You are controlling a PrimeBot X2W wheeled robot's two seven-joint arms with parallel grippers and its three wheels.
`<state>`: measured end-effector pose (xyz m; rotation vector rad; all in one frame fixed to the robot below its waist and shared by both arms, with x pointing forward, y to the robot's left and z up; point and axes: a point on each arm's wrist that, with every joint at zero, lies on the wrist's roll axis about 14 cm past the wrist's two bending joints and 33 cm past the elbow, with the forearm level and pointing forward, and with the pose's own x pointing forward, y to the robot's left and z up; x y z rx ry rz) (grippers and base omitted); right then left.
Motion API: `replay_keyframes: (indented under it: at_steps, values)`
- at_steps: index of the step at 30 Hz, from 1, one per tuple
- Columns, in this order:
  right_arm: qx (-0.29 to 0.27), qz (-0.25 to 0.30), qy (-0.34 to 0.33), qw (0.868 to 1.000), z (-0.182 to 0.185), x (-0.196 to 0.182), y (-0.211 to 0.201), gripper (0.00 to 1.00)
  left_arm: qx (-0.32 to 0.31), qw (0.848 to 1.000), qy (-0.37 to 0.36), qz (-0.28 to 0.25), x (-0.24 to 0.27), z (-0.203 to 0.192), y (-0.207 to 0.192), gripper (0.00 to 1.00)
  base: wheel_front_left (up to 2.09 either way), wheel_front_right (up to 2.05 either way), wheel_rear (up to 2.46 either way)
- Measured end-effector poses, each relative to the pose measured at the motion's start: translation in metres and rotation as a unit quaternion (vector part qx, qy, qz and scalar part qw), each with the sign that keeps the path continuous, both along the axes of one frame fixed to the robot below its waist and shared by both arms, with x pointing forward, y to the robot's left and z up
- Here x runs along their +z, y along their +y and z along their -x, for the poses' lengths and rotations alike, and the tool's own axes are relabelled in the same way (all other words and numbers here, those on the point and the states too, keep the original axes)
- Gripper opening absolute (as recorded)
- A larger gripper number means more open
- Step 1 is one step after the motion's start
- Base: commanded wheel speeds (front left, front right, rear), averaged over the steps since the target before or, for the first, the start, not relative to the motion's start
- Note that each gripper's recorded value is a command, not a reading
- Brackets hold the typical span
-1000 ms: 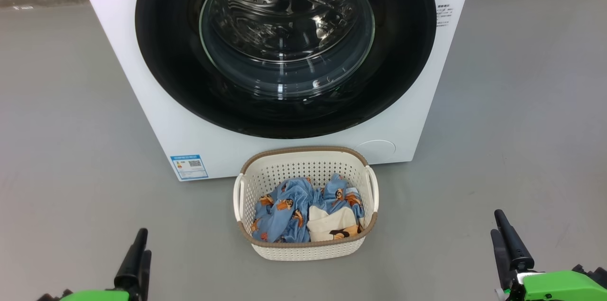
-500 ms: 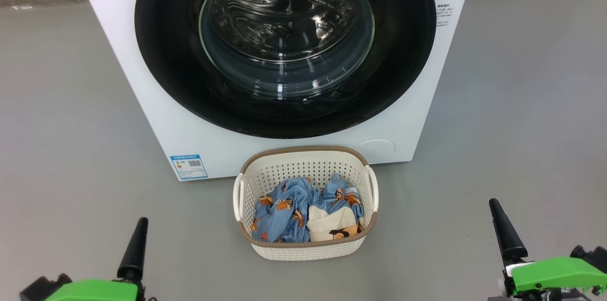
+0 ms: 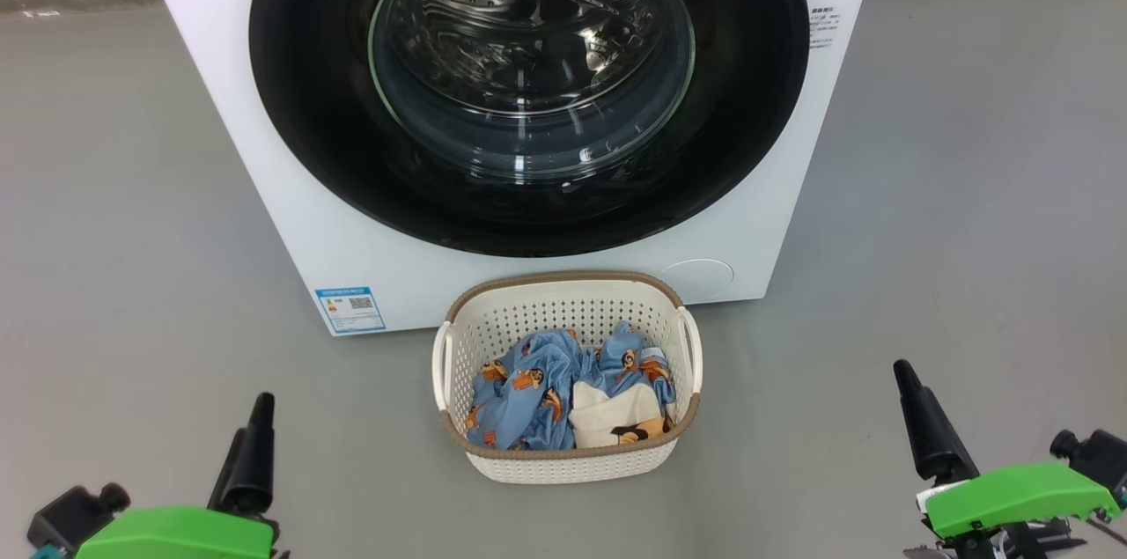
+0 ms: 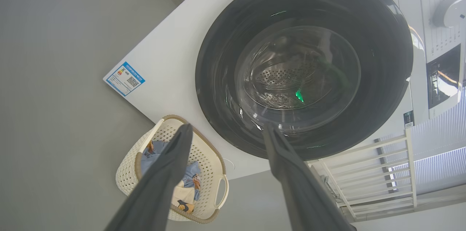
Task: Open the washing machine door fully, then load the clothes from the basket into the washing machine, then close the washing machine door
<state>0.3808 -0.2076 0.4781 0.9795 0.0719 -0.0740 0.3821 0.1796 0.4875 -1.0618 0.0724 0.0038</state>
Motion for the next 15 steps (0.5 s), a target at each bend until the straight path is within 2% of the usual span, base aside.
replay_keyframes:
  at_steps: [15]
  values:
    - [0.012,0.130,-0.008,0.991,-0.0031,0.0056,-0.0045,1.00,-0.023,0.993,-0.017,-0.115,0.0049,-0.0021,-0.0055,1.00,0.00,0.00,0.00]
